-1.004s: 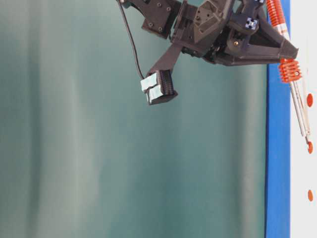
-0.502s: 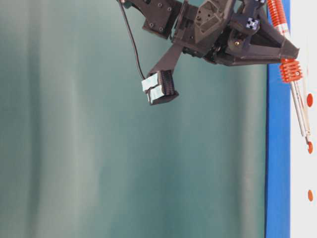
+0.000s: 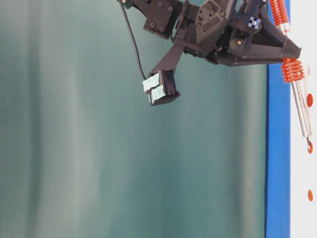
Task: Touch the tip of the soldering iron to the mark.
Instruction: 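Hold the iron tip on the middle red dot, then raise the iron tip and shift it further right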
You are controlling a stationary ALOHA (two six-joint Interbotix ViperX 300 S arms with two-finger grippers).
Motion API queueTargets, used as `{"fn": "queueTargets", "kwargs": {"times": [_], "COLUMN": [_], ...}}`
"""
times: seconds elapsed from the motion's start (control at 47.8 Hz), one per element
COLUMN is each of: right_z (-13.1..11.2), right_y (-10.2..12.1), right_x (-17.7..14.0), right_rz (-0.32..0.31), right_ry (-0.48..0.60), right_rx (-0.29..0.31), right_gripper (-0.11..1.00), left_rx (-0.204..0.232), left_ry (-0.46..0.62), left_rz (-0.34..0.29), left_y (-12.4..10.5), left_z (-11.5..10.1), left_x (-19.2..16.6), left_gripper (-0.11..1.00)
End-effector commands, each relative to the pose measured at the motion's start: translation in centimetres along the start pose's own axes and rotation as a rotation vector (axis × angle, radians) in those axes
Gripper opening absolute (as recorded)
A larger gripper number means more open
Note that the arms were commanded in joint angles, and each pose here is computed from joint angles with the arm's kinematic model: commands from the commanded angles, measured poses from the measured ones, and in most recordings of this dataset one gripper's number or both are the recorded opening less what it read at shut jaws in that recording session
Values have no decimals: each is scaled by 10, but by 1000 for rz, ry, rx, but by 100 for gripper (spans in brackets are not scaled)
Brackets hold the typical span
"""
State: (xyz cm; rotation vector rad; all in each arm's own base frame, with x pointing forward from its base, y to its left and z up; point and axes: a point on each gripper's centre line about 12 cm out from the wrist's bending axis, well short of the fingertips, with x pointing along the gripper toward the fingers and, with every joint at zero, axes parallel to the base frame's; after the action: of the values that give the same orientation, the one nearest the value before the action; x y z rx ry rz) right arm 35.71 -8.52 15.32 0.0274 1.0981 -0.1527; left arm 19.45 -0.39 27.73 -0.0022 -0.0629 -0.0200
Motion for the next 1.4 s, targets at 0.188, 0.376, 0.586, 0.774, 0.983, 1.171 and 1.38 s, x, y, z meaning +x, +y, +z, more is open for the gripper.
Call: {"fn": "queueTargets", "kwargs": {"times": [0.188,0.376,0.586,0.774,0.983,1.171,1.38], "right_z": [8,7,11,30,51,59,61], "right_y": [0,1,0,-3,-6,-8,-9], "right_x": [-5,-5,-12,-49,-99,-122,-123], "right_rz": [0,0,-1,-11,-24,-42,-44], "right_ry": [-28,-26,-40,-105,-179,-188,-185], "right_rx": [2,2,2,1,-7,-20,-22], "right_gripper": [6,6,6,6,6,6,6], "left_rx": [0,0,0,0,0,0,0], "left_ry": [-14,-14,-14,-15,-12,-11,-8], "left_rz": [-2,-2,-2,-1,-1,-2,-2], "left_y": [0,0,0,0,0,0,0], "left_z": [5,4,4,5,4,4,3], "left_x": [2,1,1,2,2,2,2], "left_gripper": [0,0,0,0,0,0,0]}}
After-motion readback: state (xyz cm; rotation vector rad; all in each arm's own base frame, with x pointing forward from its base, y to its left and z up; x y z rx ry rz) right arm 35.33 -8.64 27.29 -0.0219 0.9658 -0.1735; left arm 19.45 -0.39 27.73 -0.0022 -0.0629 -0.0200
